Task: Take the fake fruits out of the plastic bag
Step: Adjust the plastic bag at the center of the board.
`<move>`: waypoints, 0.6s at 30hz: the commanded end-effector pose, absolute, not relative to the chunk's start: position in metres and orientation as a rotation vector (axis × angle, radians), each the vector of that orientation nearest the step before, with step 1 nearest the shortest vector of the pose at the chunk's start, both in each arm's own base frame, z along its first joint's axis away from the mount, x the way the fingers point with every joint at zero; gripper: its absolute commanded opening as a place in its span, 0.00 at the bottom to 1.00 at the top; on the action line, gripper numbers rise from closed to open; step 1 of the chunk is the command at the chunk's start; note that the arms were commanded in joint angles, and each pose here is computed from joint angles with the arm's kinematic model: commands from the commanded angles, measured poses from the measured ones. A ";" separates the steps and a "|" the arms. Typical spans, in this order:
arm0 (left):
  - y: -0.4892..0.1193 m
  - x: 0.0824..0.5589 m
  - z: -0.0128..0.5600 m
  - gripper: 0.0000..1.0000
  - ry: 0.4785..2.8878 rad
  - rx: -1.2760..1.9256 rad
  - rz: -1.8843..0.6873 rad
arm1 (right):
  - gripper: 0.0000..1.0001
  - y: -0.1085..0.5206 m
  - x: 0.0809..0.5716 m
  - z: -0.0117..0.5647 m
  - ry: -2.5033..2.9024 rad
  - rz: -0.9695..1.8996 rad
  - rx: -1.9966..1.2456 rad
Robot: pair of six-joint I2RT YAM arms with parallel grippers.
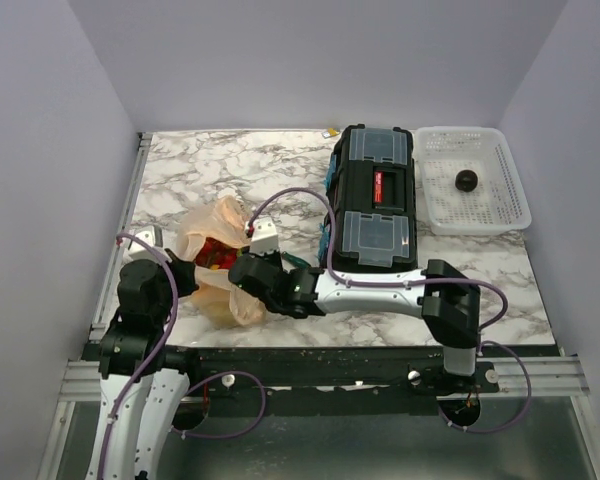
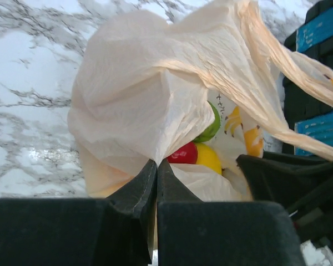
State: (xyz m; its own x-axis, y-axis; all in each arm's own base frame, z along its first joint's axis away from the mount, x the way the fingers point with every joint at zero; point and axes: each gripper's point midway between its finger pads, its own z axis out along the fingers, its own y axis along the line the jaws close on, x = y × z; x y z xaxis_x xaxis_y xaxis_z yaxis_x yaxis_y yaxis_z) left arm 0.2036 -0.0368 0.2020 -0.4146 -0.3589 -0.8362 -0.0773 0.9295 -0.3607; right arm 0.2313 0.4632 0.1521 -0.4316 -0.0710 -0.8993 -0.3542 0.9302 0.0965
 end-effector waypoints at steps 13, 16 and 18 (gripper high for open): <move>0.030 0.167 0.238 0.00 1.672 -0.615 -0.088 | 0.20 0.382 0.303 0.175 1.995 0.249 -0.293; 0.033 0.165 0.238 0.00 1.660 -0.627 -0.081 | 0.22 0.383 0.316 0.182 1.988 0.270 -0.293; 0.033 0.165 0.239 0.00 1.658 -0.626 -0.082 | 0.24 0.383 0.325 0.186 1.991 0.290 -0.293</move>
State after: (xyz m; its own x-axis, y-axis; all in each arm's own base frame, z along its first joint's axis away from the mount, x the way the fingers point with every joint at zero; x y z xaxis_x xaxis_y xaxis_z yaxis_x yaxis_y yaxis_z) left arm 0.1719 0.0219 0.2327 -0.1007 -0.4361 -0.8942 -0.3062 0.8688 -0.3892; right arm 0.3079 0.3780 0.1648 -0.4352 -0.0971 -0.8951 -0.2933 0.9552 0.0390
